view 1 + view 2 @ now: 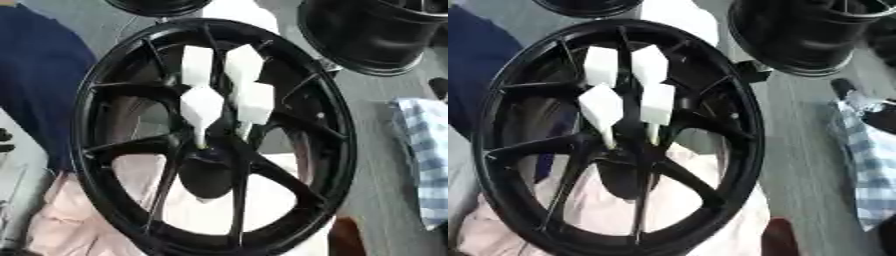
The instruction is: Pull the pin out of the wheel hub.
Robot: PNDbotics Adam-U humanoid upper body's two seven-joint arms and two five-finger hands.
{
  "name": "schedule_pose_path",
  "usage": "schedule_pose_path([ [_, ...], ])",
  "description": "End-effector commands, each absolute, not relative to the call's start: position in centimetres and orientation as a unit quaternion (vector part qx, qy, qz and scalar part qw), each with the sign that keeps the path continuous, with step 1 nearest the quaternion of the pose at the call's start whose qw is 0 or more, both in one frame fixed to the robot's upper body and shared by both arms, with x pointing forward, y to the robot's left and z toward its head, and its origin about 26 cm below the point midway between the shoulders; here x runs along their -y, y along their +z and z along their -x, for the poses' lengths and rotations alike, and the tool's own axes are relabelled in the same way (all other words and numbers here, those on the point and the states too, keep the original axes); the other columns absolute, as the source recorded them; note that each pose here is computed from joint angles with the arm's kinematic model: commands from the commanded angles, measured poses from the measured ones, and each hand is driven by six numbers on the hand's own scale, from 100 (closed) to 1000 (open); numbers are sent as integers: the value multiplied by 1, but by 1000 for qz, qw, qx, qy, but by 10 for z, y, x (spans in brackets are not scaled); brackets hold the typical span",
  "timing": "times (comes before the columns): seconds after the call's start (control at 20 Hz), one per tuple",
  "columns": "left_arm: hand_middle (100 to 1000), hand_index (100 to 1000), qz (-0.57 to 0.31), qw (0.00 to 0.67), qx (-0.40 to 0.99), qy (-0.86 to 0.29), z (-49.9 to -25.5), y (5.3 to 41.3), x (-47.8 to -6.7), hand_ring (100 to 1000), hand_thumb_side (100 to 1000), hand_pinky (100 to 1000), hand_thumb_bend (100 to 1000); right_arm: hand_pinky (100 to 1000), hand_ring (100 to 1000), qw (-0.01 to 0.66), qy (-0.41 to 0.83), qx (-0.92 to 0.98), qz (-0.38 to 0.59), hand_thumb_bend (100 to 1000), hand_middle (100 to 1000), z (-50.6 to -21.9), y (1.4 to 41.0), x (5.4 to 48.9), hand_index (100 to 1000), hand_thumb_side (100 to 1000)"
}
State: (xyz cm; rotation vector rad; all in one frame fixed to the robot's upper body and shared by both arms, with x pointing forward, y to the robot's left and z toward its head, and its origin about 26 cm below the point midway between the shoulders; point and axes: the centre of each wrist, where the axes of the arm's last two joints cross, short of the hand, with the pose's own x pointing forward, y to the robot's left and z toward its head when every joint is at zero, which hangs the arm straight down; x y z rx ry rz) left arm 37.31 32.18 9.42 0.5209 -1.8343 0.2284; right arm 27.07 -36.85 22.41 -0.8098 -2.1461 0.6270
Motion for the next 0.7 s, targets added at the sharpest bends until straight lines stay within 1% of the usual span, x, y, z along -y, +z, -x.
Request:
schedule_pose_path([
  [0.05,473,665,-235,554,793,89,-372,109,-330,569,865,539,100,812,759,333,330,821,327,543,659,-272,248,358,761,262],
  [0.2,473,665,-235,554,794,89,-372,110,-330,569,865,539,100,817,759,307,387,798,345,542,661,-275,267,352,762,268],
  [0.4,473,665,-229,553,796,88,-374,111,-326,569,866,540,100,828,760,274,451,756,386,539,664,-273,294,355,762,282],
  [0.7,473,665,-217,549,804,79,-377,116,-317,570,867,540,100,832,760,213,551,716,373,539,658,-273,331,338,762,292],
])
